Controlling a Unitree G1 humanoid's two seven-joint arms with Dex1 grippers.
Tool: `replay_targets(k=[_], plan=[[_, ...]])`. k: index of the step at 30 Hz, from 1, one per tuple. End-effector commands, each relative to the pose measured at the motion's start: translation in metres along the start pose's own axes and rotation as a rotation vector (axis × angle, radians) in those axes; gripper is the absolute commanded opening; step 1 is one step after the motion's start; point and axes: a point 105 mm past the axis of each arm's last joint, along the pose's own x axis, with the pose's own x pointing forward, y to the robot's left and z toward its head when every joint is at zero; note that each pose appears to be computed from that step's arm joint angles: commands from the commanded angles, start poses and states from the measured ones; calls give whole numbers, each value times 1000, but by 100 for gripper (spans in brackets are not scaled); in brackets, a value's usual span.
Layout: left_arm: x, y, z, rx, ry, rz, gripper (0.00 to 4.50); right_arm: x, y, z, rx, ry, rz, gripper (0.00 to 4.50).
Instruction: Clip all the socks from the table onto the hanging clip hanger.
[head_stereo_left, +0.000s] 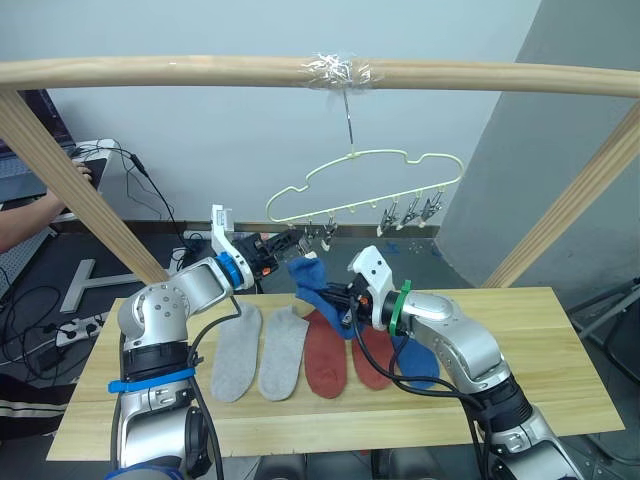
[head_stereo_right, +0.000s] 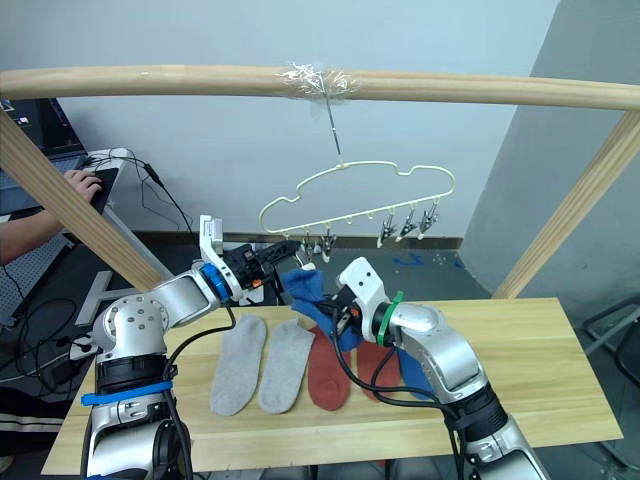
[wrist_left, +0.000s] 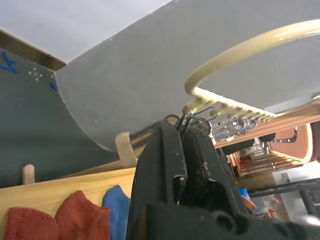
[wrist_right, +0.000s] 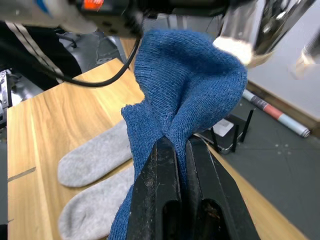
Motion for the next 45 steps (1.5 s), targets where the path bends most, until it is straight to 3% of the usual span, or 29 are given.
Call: replay_targets(k=[1,15,29,45], plan=[[0,-6,-3,6,15,-23,0,-1,-2,11,-7,-39,5,2],[-2,-7,-2,18,3,-28,0,0,2,-7,77,-1,46,2],[-1,-9,-6,10,9,-36,0,1,-10,7,100,-36,33,2],[-1,-15,-9,21,13,-56,0,9,-16,-3,164,-21,35,2]])
